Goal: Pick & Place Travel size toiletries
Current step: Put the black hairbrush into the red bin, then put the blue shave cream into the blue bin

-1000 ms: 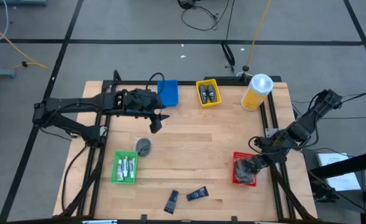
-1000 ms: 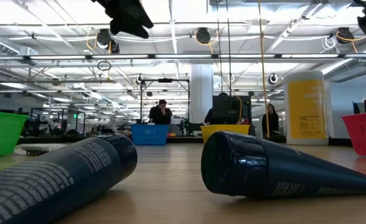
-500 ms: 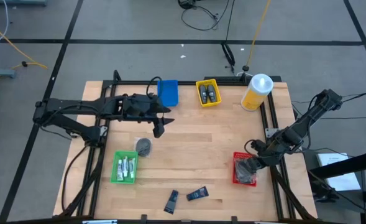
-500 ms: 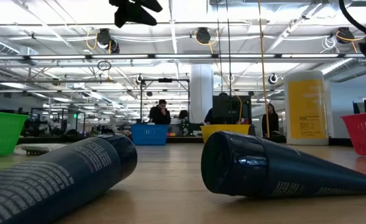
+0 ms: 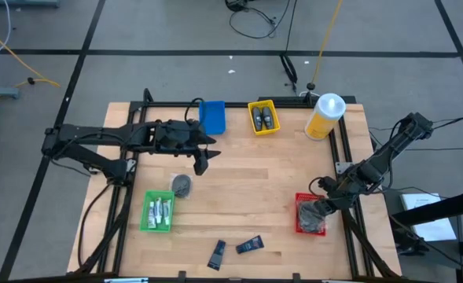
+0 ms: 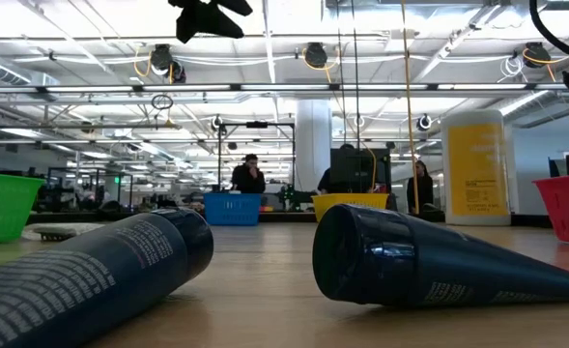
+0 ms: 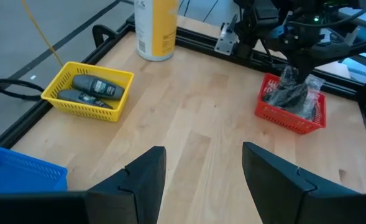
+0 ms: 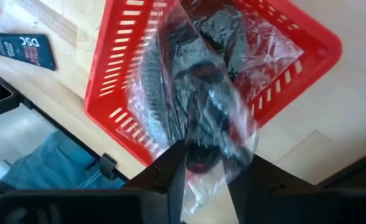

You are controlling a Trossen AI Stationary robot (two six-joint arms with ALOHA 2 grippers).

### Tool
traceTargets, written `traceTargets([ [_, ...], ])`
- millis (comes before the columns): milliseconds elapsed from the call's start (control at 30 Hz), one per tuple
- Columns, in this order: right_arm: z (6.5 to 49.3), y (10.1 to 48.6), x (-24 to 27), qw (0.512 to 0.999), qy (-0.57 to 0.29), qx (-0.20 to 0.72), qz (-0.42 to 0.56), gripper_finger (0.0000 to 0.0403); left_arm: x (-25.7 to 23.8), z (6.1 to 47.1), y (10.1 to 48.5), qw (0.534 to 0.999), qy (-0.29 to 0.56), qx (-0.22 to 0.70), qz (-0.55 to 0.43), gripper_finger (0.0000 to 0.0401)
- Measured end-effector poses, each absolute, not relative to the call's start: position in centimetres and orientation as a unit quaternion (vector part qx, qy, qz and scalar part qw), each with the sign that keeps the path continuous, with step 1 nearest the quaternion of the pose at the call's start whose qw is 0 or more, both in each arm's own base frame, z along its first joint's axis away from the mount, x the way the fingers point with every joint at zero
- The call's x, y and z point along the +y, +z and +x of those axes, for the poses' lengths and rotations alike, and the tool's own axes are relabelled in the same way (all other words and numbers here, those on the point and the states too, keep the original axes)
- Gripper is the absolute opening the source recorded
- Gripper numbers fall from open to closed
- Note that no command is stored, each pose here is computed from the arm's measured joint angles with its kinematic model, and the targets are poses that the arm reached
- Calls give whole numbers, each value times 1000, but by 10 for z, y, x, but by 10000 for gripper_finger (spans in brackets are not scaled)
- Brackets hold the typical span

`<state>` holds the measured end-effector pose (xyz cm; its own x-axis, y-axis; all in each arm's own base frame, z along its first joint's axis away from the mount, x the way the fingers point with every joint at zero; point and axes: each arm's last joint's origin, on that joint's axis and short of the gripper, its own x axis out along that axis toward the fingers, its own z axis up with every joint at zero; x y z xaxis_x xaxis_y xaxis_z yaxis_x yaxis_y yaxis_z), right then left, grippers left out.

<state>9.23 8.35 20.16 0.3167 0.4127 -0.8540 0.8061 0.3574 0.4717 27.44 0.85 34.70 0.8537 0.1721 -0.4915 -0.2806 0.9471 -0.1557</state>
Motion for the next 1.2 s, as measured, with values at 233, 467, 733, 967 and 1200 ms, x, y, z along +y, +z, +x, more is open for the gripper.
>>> traceTargets([
  [233, 90, 207, 82, 590, -142, 560, 563, 133, 2, 274, 343, 951, 112, 263, -116, 207],
  [467, 84, 216, 78, 596, -103, 539, 587, 133, -6, 278, 326, 927, 121, 323, -146, 207],
  [733, 83, 227, 73, 631, -50, 477, 610, 130, -18, 289, 305, 905, 125, 371, -164, 207],
  [967, 91, 244, 76, 686, 32, 387, 615, 130, -26, 286, 293, 881, 136, 416, -179, 207],
  [1200, 100, 260, 75, 776, 57, 251, 576, 130, -36, 278, 288, 860, 129, 461, -177, 207],
])
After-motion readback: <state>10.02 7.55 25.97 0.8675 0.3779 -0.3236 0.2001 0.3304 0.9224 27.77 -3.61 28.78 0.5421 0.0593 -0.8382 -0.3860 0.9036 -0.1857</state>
